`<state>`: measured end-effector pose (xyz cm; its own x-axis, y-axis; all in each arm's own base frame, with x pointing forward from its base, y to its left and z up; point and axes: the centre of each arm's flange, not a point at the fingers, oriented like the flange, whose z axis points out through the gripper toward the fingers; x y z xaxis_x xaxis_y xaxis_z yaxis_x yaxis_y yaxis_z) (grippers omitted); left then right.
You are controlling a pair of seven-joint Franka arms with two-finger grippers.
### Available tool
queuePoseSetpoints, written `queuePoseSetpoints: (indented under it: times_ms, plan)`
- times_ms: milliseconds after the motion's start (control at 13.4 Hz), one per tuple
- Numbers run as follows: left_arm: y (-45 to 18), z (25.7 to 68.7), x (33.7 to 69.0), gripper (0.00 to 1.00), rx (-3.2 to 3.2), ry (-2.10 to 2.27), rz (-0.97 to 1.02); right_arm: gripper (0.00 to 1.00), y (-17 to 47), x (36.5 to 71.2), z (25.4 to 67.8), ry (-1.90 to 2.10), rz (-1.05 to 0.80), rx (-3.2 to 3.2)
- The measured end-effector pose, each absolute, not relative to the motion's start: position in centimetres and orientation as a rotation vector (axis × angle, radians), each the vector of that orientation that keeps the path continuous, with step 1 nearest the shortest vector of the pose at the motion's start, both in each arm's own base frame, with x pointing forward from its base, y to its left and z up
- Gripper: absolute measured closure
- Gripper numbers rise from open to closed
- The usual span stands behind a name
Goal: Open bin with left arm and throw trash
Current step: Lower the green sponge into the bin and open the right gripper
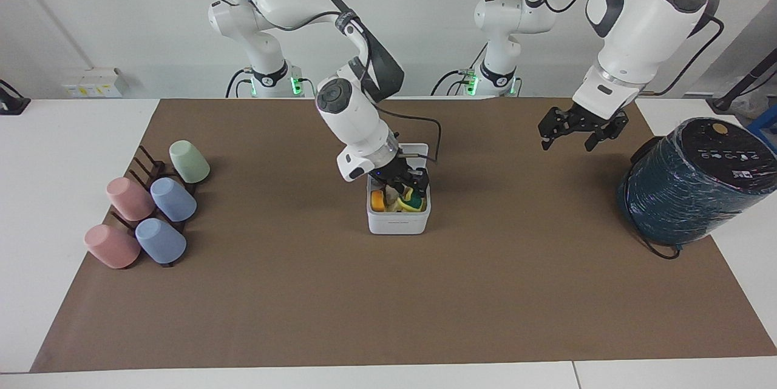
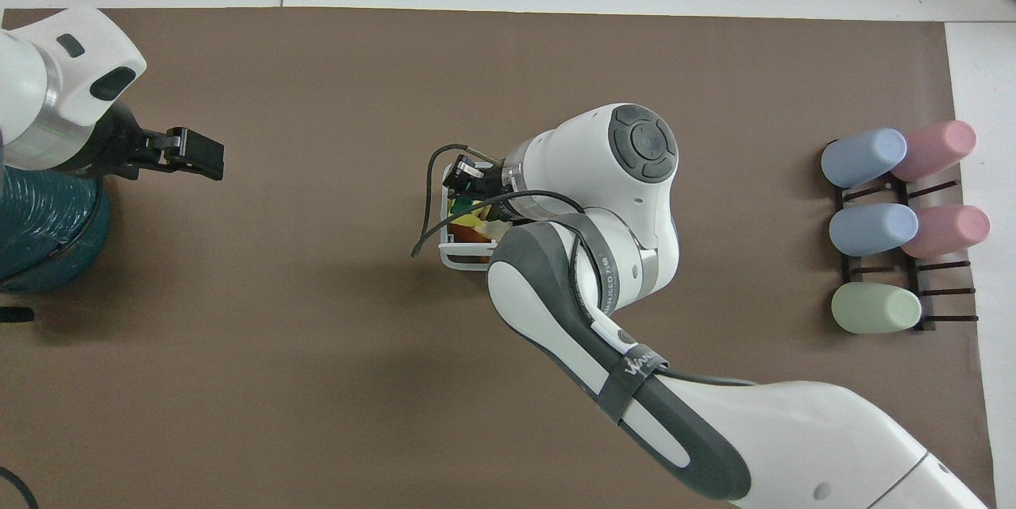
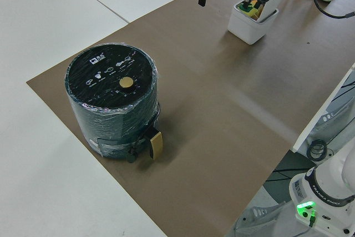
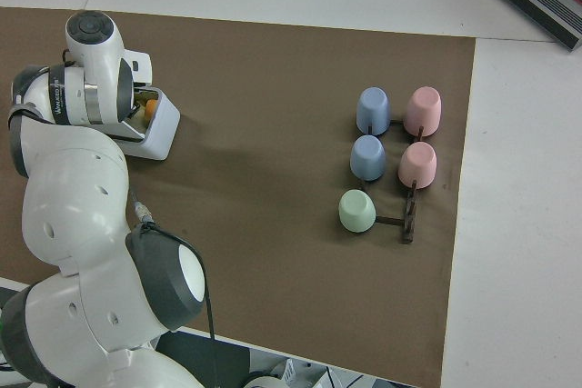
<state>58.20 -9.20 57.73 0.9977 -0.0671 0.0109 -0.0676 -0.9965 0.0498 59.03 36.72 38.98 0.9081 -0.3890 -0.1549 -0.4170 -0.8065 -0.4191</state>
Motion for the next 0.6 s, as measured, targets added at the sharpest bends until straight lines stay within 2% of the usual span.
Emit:
queuePoseSetpoints:
  times_ms: [224,598]
  plan:
    - [-9.2,57.8,58.2,0.00,3.087,-0.084,0.020,0.00,36.8,59.1,39.3,0.583,0.078,-2.613]
    - [-9.2,57.8,58.2,0.00,3.086,-0.084,0.021,0.00,36.5,59.3,41.5,0.556,0.026,-2.619]
